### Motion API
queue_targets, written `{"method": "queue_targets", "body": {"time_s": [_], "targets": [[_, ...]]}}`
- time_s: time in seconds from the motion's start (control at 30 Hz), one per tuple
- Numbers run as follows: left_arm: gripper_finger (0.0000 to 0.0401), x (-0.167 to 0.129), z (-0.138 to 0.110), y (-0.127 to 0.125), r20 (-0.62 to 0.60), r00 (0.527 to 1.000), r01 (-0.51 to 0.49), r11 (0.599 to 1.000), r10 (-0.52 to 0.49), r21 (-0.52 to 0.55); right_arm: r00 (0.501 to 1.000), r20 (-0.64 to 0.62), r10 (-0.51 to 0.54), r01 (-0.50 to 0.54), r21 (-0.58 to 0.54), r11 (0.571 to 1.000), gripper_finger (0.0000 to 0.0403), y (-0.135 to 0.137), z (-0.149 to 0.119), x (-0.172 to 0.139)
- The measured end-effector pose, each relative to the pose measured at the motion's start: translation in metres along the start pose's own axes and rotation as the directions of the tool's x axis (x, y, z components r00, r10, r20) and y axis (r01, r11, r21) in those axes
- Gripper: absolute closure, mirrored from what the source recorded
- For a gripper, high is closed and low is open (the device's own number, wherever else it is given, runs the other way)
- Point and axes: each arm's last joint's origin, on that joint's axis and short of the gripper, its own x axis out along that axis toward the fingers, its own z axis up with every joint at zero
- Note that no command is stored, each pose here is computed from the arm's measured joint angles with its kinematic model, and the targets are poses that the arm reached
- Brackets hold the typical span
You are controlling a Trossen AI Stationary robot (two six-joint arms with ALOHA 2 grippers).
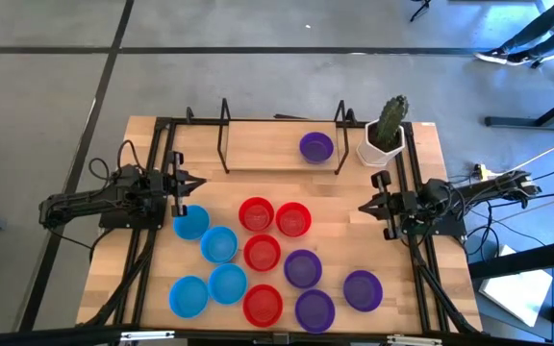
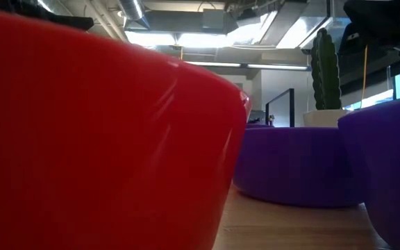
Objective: Pick & Place Mini bowls
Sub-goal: Put the blue bowl on the shelf
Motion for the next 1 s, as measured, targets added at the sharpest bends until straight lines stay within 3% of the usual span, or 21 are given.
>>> {"method": "queue_targets", "body": {"time_s": [0.43,0.63,1.0], "targets": [[0.0395,0.000,-0.002,0.000,-0.016,1.000,0.004,1.000,-0.004,-0.002,0.997,-0.079,0.015,-0.015,0.001,1.000,0.0388,0.001,-0.007,0.000],[0.0393,0.000,-0.002,-0.001,-0.025,1.000,0.006,1.000,-0.006,-0.003,0.989,-0.118,-0.089,0.100,0.093,0.991,0.0382,-0.001,-0.010,0.000],[0.0395,0.000,-0.002,-0.001,-0.026,1.000,0.006,1.000,-0.007,-0.003,0.987,-0.137,-0.089,0.102,0.089,0.991,0.0382,-0.001,-0.012,0.000]]}}
